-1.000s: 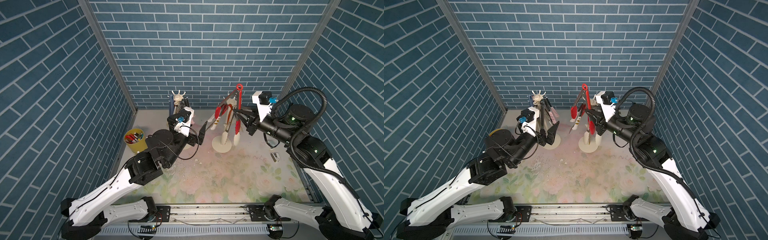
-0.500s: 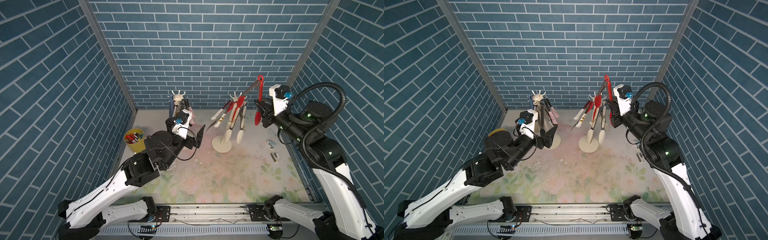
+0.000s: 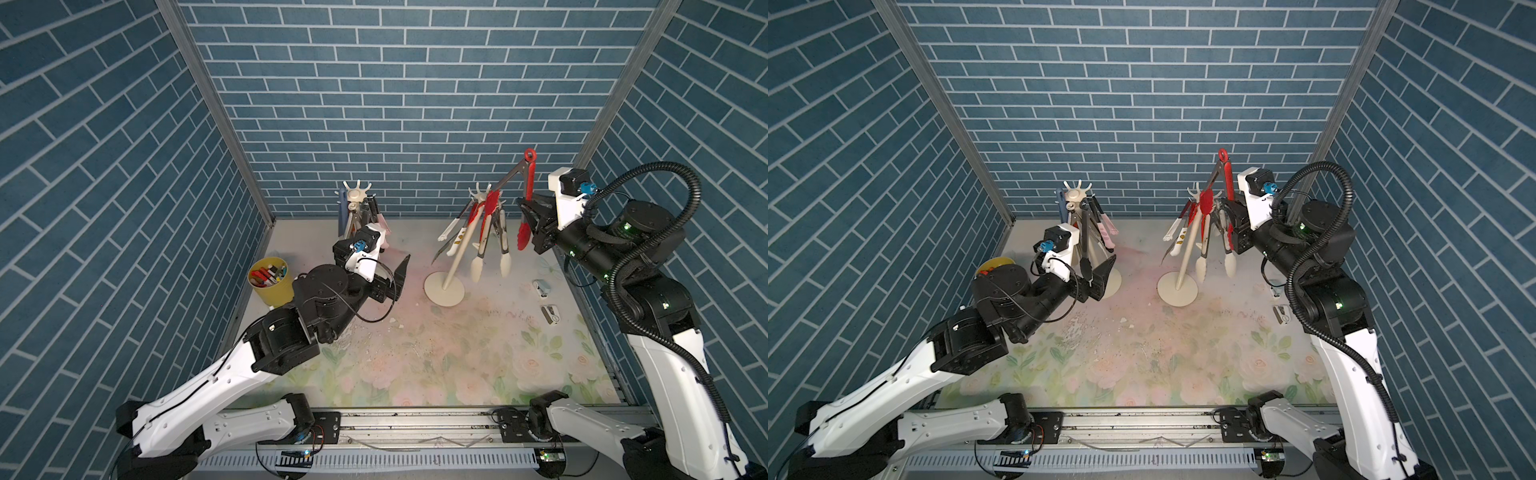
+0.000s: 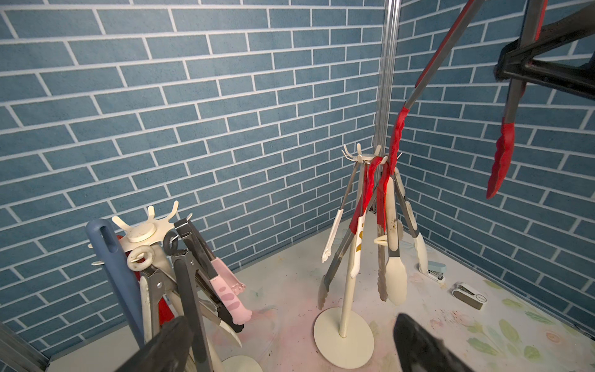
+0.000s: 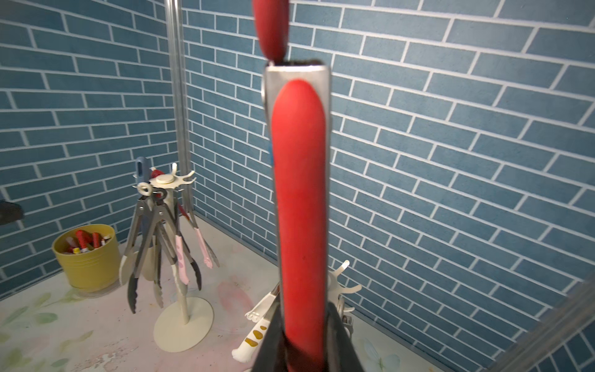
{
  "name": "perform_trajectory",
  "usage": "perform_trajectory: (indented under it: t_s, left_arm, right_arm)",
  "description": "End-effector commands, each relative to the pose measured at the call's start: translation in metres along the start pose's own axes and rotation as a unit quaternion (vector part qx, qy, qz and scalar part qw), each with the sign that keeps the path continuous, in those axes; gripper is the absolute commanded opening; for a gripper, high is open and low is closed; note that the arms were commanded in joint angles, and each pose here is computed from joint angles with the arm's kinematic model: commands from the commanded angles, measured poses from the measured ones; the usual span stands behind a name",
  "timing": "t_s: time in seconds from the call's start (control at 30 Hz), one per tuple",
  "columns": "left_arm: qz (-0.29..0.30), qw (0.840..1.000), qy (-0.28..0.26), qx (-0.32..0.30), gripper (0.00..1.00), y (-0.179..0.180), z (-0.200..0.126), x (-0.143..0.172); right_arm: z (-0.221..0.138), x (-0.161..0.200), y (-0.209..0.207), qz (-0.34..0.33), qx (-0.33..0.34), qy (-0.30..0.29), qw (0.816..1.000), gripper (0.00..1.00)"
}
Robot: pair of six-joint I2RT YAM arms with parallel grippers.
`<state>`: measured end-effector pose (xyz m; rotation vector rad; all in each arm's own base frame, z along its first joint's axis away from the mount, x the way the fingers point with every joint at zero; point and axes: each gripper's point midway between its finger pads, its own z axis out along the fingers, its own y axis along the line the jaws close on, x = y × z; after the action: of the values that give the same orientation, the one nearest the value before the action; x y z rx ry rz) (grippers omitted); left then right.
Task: Hang food tongs on kitchen utensil racks
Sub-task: Pick up the food tongs from the center of the board.
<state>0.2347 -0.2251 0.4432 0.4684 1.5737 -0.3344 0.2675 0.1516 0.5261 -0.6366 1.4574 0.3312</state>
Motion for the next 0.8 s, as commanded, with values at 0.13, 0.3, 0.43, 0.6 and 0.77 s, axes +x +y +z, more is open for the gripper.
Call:
perform_trajectory:
  t_s: [0.13, 0.3, 0.43, 0.6, 0.77]
  left_arm:
    - [-0.005, 1.000, -0.004, 0.001, 0.99, 0.000, -0.001, 0.001]
    - [-0.004, 1.000, -0.003, 0.001, 0.99, -0.001, -0.001, 0.003]
    - [-0.005, 1.000, -0.004, -0.001, 0.99, 0.000, -0.001, 0.004]
    - [-0.005, 1.000, -0.004, 0.000, 0.99, 0.000, -0.001, 0.006]
    - [-0.006, 1.000, -0.002, 0.000, 0.99, 0.000, -0.001, 0.009]
  right_arm:
    - [-0.015, -0.040, 0.032, 0.043, -0.099, -0.067, 0.992, 0.00]
    - [-0.025, -0.062, 0.036, 0.057, -0.115, -0.096, 0.987, 0.00]
    - [-0.032, -0.079, 0.037, 0.065, -0.125, -0.112, 0.984, 0.00]
    - [-0.038, -0.095, 0.029, 0.056, -0.102, -0.129, 0.985, 0.00]
    - [-0.031, -0.095, -0.009, 0.030, 0.008, -0.105, 0.994, 0.00]
